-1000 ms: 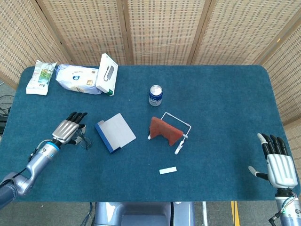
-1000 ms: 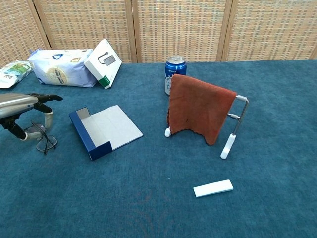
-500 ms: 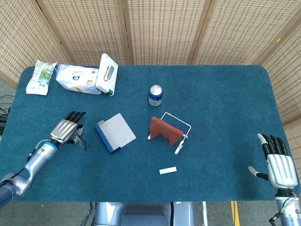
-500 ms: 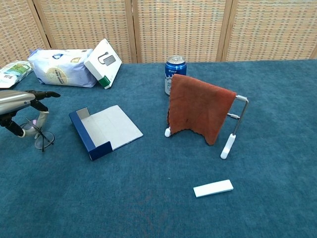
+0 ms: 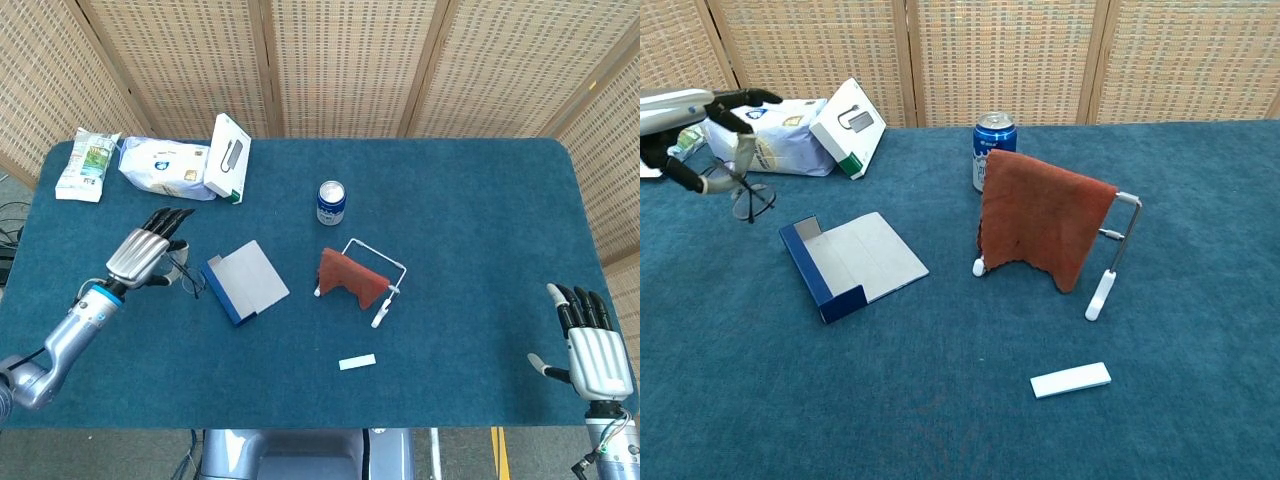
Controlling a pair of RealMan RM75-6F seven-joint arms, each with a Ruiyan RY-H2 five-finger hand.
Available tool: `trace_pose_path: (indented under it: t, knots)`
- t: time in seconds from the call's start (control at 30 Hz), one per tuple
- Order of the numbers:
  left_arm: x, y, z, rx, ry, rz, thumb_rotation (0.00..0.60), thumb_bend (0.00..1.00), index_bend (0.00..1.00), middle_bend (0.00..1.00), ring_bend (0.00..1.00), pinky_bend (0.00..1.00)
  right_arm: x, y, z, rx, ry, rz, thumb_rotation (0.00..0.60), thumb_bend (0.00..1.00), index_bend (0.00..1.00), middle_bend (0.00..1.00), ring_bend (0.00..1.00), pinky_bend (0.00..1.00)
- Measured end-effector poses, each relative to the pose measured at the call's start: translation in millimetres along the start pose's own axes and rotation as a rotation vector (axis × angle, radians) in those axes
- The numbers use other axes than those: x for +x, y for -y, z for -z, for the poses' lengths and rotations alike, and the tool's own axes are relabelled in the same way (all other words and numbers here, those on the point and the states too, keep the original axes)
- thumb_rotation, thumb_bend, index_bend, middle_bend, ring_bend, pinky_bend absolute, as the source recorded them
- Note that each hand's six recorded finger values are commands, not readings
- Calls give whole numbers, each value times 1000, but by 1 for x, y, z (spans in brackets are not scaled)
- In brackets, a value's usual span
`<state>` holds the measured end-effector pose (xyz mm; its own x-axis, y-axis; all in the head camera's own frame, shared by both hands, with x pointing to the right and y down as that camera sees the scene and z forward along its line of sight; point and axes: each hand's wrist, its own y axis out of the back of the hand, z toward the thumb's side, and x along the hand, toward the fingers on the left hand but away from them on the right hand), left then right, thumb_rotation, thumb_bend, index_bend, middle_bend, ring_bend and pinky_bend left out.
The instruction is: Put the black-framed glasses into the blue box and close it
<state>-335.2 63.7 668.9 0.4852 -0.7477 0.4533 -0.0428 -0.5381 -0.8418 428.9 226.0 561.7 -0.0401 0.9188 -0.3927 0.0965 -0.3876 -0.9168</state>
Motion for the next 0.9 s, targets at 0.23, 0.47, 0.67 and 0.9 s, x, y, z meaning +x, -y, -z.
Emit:
trace_pose_path:
  t: [0.23,0.47,0.67,0.9]
  knots:
    - [47,8,-43,29,52,28,600,403,618,0,0,0,0,0,1,-3,2,0,600,105,0,118,0,0]
    - [74,35,-77,51,89,71,600,407,619,0,0,0,1,0,2,-8,8,0,600,105,0,120,0,0]
    - [82,44,-81,68,90,90,600,406,620,0,0,0,1,-1,3,-11,12,2,600,105,0,122,0,0]
    - [79,51,-79,73,91,112,600,402,619,0,0,0,1,-1,3,-10,12,2,600,105,0,122,0,0]
